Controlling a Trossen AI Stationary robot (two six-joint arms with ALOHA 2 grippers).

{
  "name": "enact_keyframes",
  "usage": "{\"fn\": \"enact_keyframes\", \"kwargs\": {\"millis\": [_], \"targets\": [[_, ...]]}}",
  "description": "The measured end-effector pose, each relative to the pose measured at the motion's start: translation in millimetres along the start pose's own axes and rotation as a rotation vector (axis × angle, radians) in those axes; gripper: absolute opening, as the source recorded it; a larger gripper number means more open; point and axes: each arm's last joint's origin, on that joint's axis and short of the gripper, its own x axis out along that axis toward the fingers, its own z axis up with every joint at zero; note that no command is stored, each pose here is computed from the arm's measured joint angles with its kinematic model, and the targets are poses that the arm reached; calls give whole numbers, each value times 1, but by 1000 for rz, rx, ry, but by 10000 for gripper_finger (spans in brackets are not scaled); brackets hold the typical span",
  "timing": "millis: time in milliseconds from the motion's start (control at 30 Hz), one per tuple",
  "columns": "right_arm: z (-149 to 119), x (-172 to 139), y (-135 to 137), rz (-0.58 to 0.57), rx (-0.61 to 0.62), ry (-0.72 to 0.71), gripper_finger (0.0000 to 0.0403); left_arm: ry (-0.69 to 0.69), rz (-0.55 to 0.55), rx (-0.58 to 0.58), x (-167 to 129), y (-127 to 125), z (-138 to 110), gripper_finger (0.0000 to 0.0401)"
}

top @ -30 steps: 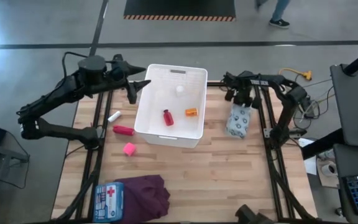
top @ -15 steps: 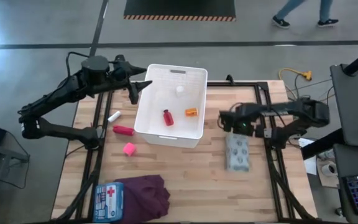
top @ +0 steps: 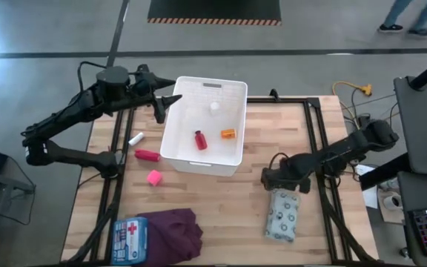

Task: Pick & place medical supplies in basket/bin
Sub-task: Put the mailer bag into the white bin

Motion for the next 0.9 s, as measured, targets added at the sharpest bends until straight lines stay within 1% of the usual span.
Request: {"fn": "enact_keyframes", "kwargs": {"millis": [67,100,167,233,300,433,467,533,600,700,767,833,900], "targets": [[-5,-11,2,57,-62,-101,101,-2,0,0,0,0,0,237],[-7,-19,3,102,-119,-154,102,-5,0,0,0,0,0,237],[-12,-35,6,188,-276,-243,105,-4,-1,-1,2,0,0,237],[-17,-47,4,211,-412,-272,112,4,-3,-8,4,0,0,237],[-21,-50,-2,176,-474,-234,126,14,-15,-10,7,-1,-2,237],[-31,-48,-24,120,-472,-89,166,45,-57,-48,17,-3,-5,237],[-36,-48,-31,124,-484,-77,172,49,-65,-52,18,-4,-6,237],[-51,-51,-43,194,-508,-56,172,55,-77,-54,21,-5,-6,237],[-63,-55,-57,193,-552,-16,157,42,-102,-53,22,-6,-5,237],[-84,-47,-74,81,-636,52,116,-8,-225,-49,24,-11,-1,237],[-95,-45,-82,13,-675,90,82,-28,-277,-44,29,-16,1,237],[-108,-44,-87,-17,-707,119,47,-11,-299,-41,35,-21,-1,234],[-118,-42,-90,-40,-733,112,19,9,-319,-38,42,-26,-4,228]]}}
